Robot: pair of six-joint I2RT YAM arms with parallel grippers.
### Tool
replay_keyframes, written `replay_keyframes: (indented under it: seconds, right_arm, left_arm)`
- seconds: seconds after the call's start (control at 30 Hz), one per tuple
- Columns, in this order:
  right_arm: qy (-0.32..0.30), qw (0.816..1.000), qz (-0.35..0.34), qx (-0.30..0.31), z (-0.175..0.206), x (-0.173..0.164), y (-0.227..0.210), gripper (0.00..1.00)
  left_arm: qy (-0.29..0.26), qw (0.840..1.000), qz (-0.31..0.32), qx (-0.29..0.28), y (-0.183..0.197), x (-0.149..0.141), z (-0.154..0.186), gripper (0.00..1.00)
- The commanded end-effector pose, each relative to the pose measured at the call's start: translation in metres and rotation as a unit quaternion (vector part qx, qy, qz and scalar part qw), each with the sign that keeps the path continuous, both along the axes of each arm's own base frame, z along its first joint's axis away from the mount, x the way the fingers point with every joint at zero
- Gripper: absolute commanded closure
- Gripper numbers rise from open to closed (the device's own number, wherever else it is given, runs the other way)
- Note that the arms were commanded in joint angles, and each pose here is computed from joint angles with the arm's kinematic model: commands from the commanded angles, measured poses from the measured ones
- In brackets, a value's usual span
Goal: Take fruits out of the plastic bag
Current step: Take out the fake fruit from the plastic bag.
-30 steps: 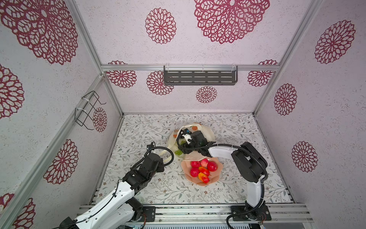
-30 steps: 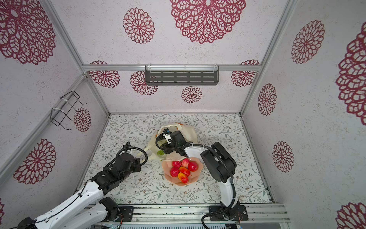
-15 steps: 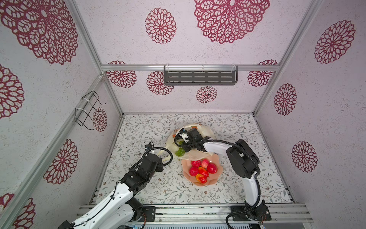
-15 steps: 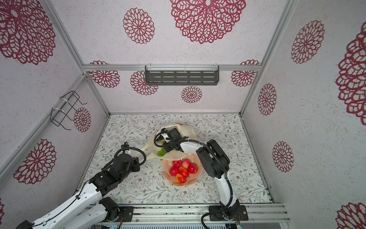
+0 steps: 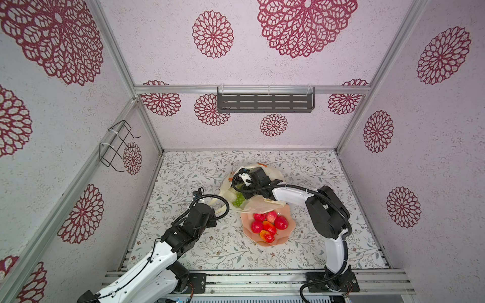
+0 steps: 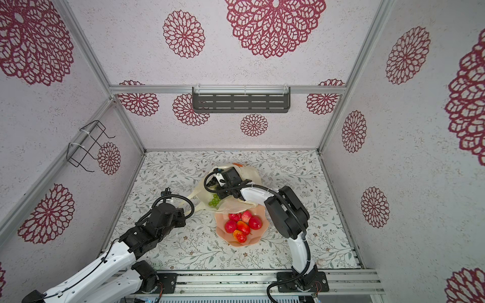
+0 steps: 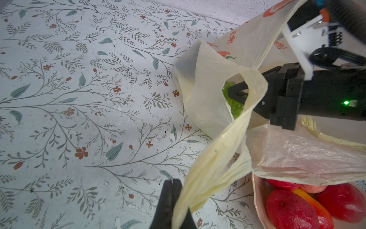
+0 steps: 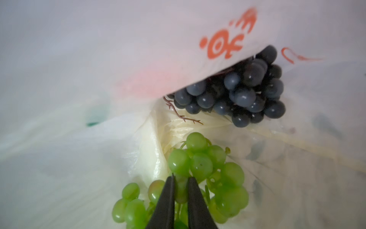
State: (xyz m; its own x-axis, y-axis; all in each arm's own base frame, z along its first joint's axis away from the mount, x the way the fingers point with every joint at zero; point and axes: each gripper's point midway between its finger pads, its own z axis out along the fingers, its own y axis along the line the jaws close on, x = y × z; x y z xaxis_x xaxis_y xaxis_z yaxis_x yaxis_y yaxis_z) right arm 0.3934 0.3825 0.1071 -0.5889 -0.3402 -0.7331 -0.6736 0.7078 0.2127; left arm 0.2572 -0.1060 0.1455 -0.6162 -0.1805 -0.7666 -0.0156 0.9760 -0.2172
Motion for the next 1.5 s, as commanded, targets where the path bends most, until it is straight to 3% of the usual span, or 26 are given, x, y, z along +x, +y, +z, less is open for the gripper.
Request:
replay_keyframes:
  seconds: [0.0,0.3,0.7,1.1,1.47]
  right_arm:
    - [-0.063,0.995,0.005,0.075,0.079,0.001,0.008,0.85]
    - [-0.138,0.978,0.023,0.153,0.155,-0.028,-0.008,0.85]
    - [-0.184,0.96,0.069,0.201,0.196,-0.08,-0.032,0.84]
    - [-0.177,0.964,0.124,0.155,0.186,-0.154,-0.066,0.83]
    - [-0.112,0.982,0.033,0.146,0.137,-0.187,-0.123,0.83]
  left_arm:
    - [-0.019,1.0,0.009,-0.002,0.001,0.008,0.013,0.97]
    - [-0.02,1.0,0.005,-0.01,-0.005,0.012,0.017,0.97]
    - [-0.013,1.0,0.007,-0.018,-0.009,0.016,0.015,0.97]
    - [-0.019,1.0,0.021,-0.011,-0.002,0.015,0.015,0.97]
    - [-0.041,0.998,0.032,-0.017,-0.002,0.023,0.02,0.97]
